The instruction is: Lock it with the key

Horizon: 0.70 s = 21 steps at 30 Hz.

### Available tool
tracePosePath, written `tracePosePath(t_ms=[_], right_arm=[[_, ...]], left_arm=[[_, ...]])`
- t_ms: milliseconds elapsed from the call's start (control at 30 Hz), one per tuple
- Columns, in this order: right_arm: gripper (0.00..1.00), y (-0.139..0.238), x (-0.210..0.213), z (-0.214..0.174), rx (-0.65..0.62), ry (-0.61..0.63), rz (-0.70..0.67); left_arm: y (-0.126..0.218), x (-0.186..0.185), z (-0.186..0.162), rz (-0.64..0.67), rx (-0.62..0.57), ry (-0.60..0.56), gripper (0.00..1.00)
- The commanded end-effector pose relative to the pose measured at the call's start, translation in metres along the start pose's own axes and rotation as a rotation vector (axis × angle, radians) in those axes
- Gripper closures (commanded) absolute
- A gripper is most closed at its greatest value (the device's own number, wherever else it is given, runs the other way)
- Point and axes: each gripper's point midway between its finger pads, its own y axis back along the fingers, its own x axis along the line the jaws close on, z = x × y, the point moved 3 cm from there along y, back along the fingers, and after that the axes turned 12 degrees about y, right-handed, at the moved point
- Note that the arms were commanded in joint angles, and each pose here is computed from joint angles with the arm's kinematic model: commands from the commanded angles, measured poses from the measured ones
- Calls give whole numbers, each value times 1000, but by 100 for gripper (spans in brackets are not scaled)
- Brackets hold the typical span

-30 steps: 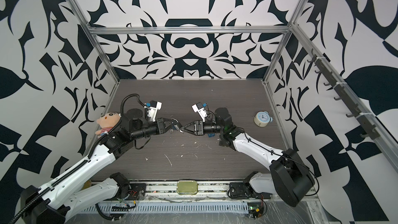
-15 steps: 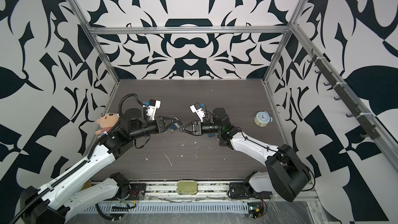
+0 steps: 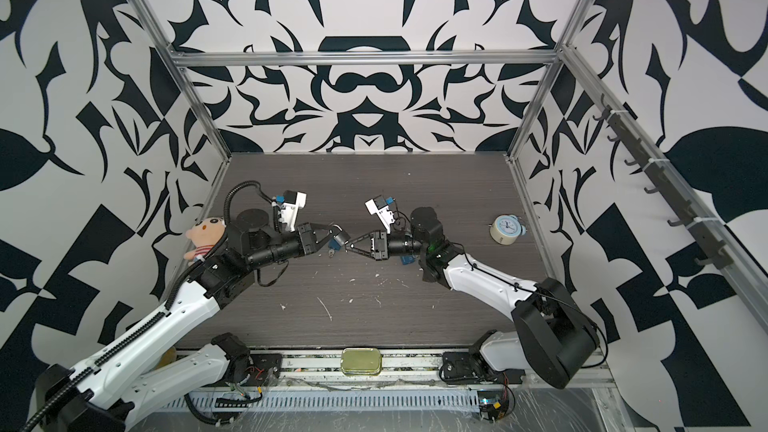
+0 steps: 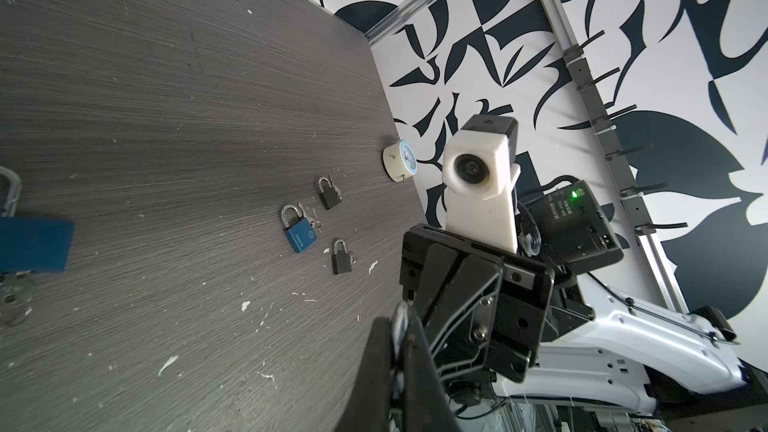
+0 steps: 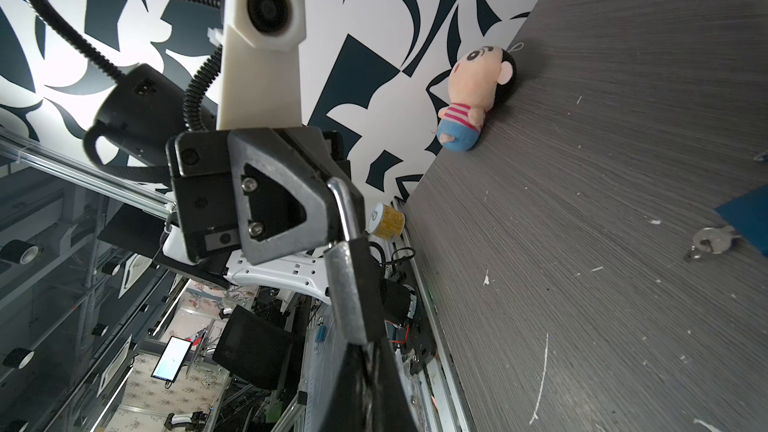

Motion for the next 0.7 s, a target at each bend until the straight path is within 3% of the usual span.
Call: tracePosePath(t_ms=[0, 300, 500, 667], right_arm=[[100, 1, 3, -1, -19, 5, 22], [100, 6, -2, -10, -23, -6, -19], [100, 24, -31, -20, 5, -18, -280], [100, 69, -51, -25, -59, -98, -456]], left_arm=[[15, -19, 24, -62, -106, -23, 100], [20, -22, 33, -69, -107, -28, 100], [-7, 10, 17, 7, 34, 4, 100], [-45, 46, -3, 128, 174, 11, 100]])
